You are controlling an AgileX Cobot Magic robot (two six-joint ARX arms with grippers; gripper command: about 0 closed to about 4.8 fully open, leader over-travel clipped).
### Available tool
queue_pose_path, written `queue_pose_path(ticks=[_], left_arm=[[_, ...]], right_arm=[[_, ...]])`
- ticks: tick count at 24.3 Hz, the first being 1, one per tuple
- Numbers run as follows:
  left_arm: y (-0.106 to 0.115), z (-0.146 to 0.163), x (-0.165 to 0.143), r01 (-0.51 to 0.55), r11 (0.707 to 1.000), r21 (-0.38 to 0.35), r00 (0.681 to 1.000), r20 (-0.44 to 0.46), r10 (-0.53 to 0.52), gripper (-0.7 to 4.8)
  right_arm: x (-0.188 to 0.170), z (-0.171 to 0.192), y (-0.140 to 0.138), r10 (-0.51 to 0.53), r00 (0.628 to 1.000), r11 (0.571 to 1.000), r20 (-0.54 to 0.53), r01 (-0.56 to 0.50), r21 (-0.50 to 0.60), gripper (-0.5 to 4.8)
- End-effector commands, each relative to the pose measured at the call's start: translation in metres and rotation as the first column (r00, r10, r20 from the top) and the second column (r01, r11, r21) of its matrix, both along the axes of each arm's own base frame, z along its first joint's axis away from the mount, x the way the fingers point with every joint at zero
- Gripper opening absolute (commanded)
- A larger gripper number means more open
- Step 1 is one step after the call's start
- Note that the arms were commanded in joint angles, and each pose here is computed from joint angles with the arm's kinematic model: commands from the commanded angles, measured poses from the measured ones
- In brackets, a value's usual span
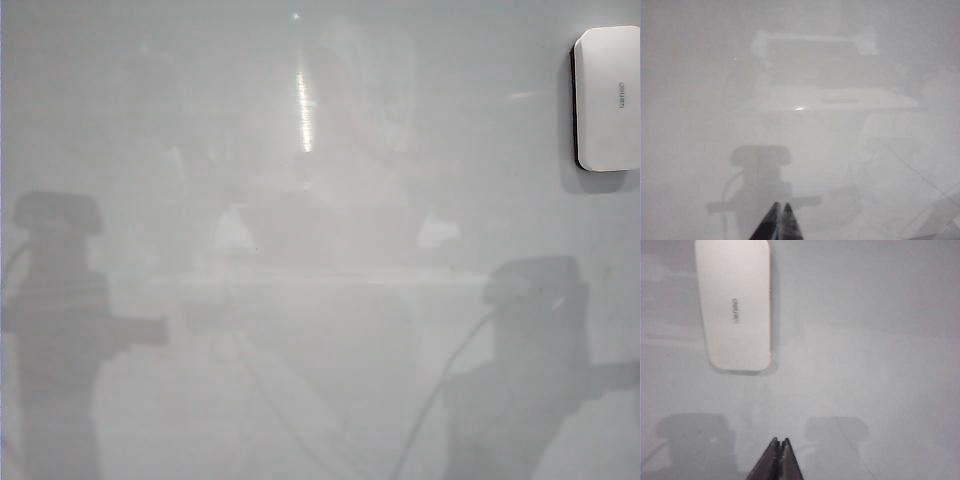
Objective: Grab the whiteboard eraser that is attached to the surface of the whiteboard and use it to clean the writing on the whiteboard.
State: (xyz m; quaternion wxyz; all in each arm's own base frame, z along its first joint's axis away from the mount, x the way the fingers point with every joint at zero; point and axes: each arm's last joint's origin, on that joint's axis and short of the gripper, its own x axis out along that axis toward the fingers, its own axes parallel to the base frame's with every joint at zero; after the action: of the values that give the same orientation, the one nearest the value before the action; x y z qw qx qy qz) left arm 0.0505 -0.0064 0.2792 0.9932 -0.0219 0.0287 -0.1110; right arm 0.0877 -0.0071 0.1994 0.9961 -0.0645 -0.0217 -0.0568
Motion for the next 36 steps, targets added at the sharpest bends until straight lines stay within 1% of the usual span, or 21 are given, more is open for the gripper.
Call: queue_pose_path(ticks=[1,5,10,12,14,31,32,34,36], left_arm=[[0.000,0.001,0.000,0.004,1.000,0.001,1.000,0.006,-0.004,-0.06],[0.000,0.001,0.000,0.004,1.000,0.001,1.000,0.006,-0.004,-0.06],[0.000,0.001,0.000,0.004,1.000,0.001,1.000,0.006,-0.004,-0.06],[0.000,0.001,0.000,0.004,1.000,0.001,1.000,0.006,-0.004,-0.06],[0.000,0.001,0.000,0.005,1.000,0.001,1.000,0.006,-0.005,-0.06],[0.000,0.001,0.000,0.004,1.000,0.001,1.000,0.006,-0.004,-0.06],[0.000,0.000,0.000,0.004,1.000,0.003,1.000,0.007,-0.004,-0.06],[0.000,0.000,-0.001,-0.010,0.999,0.041,1.000,0.023,0.009,-0.05],[0.000,-0.004,0.001,-0.009,0.999,0.049,1.000,0.026,0.008,-0.06]], right_arm=[[0.002,-0.007,0.000,0.012,1.000,1.000,0.003,-0.012,0.007,-0.05],[0.006,-0.022,0.000,0.022,0.999,0.996,-0.034,-0.020,0.083,-0.05],[0.009,-0.037,0.000,0.032,0.997,0.990,-0.074,-0.022,0.141,-0.05],[0.009,-0.043,0.000,0.031,0.994,0.989,-0.109,-0.015,0.144,-0.05],[0.009,-0.044,0.000,0.030,0.992,0.989,-0.123,-0.012,0.144,-0.05],[0.009,-0.045,0.000,0.030,0.991,0.990,-0.128,-0.011,0.143,-0.05],[0.009,-0.045,0.000,0.030,0.991,0.990,-0.128,-0.012,0.143,-0.05],[0.009,-0.045,0.000,0.030,0.991,0.990,-0.128,-0.011,0.143,-0.05],[0.009,-0.045,0.000,0.030,0.991,0.990,-0.128,-0.011,0.143,-0.05]])
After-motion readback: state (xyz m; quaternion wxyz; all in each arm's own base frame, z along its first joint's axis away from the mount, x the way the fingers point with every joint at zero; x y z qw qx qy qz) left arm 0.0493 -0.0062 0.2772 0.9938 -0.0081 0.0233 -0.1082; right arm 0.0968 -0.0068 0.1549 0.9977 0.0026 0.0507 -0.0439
